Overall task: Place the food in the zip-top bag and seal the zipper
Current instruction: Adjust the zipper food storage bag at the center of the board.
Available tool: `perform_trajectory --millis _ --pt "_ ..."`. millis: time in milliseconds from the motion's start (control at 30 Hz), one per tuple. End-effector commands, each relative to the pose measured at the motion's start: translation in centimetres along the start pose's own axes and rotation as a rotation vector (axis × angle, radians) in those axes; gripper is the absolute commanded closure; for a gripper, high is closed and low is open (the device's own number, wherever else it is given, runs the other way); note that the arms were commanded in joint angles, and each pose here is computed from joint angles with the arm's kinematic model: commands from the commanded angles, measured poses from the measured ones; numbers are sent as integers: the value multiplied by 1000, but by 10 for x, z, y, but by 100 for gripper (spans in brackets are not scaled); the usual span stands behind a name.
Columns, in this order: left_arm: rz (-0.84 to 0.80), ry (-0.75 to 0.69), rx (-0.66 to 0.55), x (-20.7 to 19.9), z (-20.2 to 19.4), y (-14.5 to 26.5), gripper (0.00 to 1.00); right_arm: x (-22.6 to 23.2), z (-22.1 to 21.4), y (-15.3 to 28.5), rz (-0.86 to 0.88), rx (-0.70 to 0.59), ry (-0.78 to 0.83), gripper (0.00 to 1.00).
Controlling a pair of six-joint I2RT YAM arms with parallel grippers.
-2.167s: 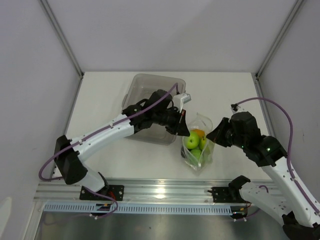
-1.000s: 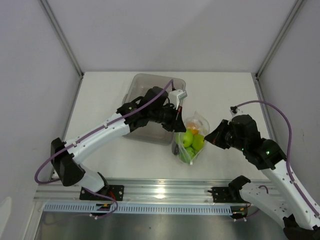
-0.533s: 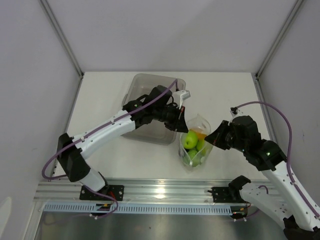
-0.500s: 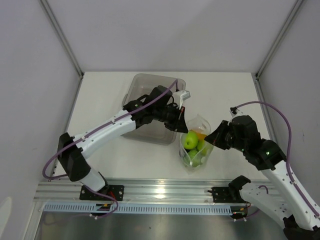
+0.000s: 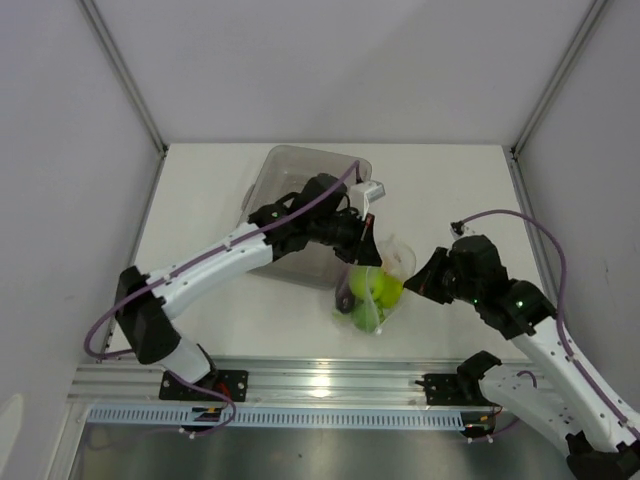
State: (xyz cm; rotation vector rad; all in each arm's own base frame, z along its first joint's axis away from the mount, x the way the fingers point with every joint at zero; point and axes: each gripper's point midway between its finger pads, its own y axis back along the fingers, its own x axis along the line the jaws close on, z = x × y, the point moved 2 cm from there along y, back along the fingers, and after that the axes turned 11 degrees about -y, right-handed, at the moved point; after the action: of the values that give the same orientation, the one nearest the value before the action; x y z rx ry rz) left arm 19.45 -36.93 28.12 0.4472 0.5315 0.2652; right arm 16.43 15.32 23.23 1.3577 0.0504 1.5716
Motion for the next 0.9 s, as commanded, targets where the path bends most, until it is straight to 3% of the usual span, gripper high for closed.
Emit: perform_trajectory --millis 0,167,400,567,867 --pt "-10 18 87 8 -26 -13 99 6 -1 -5 30 11 -18 100" --pt "-84 -13 32 -10 -10 -5 99 31 18 20 59 -47 20 100" --pt "-119 -27 7 -20 -8 5 99 43 11 29 131 -16 -1 100" --pt "-264 -56 -43 -45 3 14 99 40 9 25 109 -17 7 100" --pt "-241 122 -4 -33 -6 -14 99 53 -1 8 145 44 10 100"
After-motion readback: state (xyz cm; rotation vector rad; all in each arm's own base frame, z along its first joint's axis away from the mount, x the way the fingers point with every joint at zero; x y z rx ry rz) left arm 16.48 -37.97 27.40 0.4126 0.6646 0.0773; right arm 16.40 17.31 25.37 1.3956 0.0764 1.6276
